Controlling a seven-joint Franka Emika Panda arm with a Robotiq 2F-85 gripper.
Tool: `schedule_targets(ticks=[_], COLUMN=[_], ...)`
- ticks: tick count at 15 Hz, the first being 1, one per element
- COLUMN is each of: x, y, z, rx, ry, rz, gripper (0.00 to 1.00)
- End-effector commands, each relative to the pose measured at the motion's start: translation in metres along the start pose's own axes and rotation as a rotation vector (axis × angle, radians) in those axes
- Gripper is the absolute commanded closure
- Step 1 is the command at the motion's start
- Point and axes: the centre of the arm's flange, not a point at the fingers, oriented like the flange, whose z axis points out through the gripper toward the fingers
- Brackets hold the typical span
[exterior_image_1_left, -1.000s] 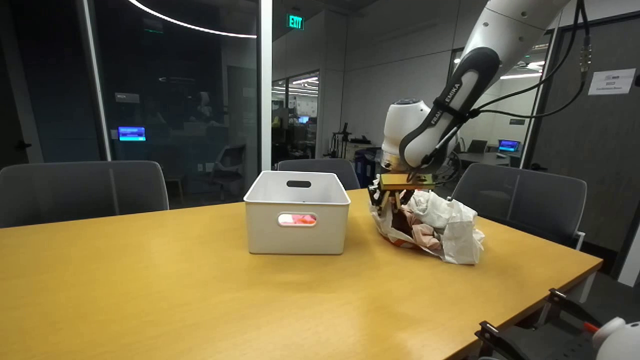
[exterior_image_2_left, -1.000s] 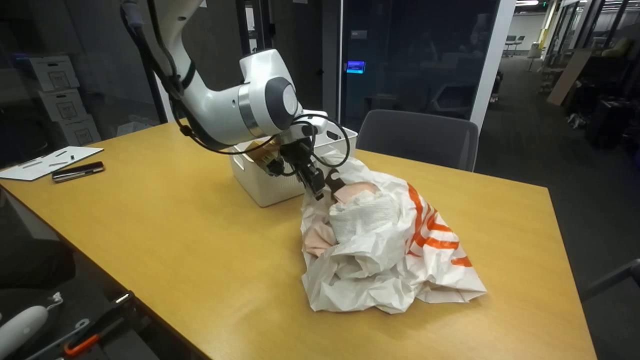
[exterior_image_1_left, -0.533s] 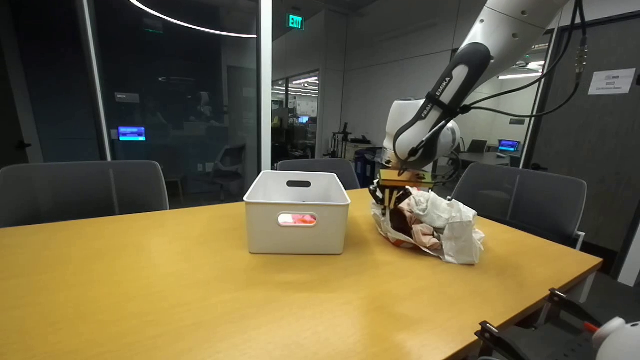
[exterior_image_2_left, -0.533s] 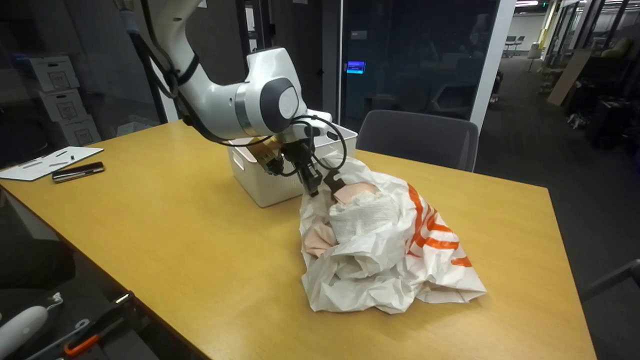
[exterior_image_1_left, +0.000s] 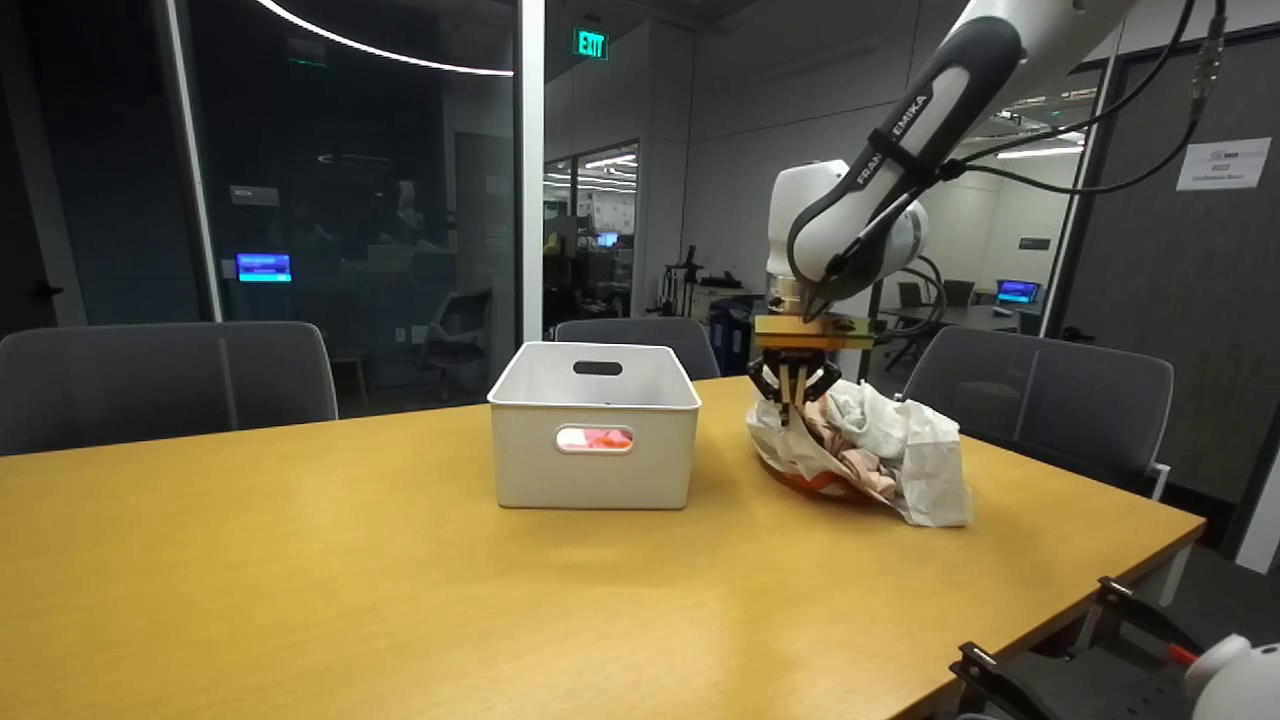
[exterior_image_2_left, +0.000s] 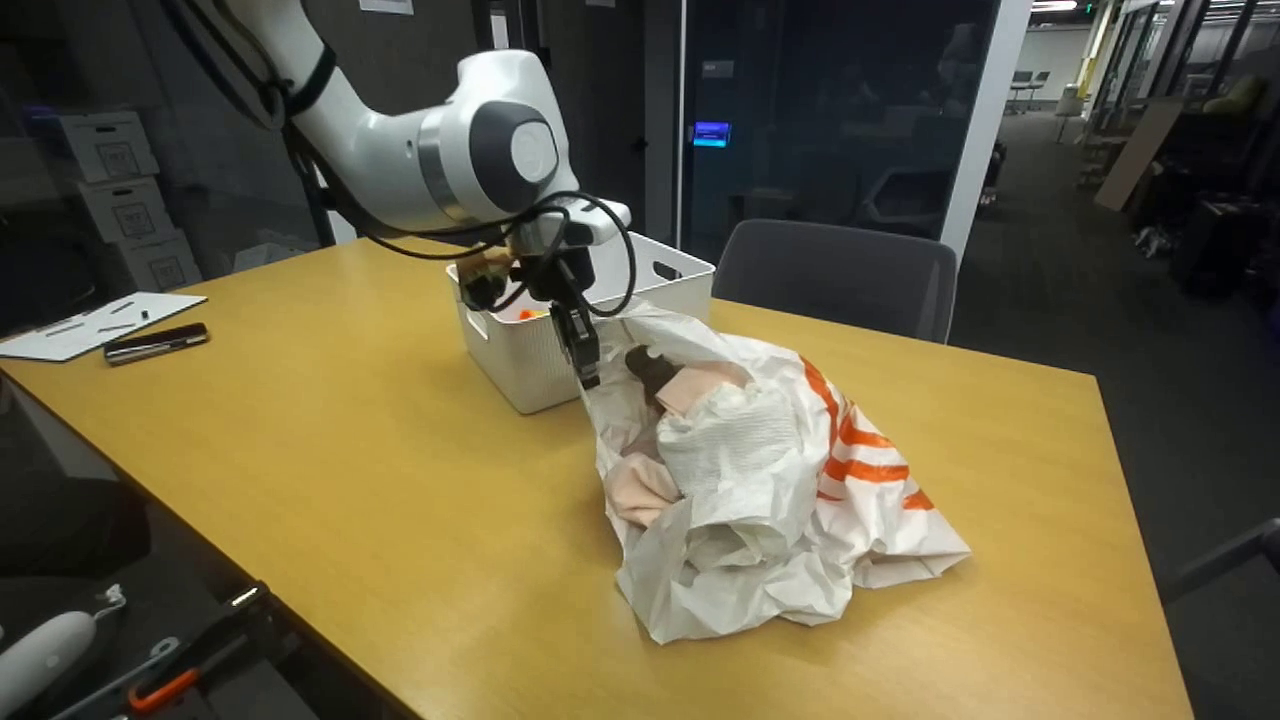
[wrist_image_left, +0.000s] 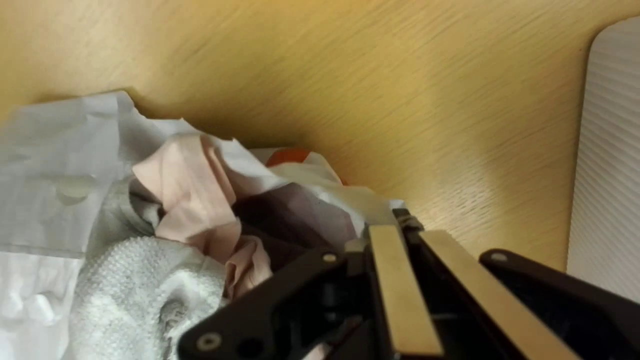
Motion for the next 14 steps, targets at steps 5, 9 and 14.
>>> schedule_targets(ticks=[5,9,14], x=[-0.069,-0.087,-0.113], y=[0.005,0.005,0.001], z=[-0.112,-0.152,-0.169], rx=[-0.08,-0.119,-0.084], ry=[0.231,0.393,0.294], rz=[0.094,0.138,0.097], gripper=[0.95,0.96,0.95])
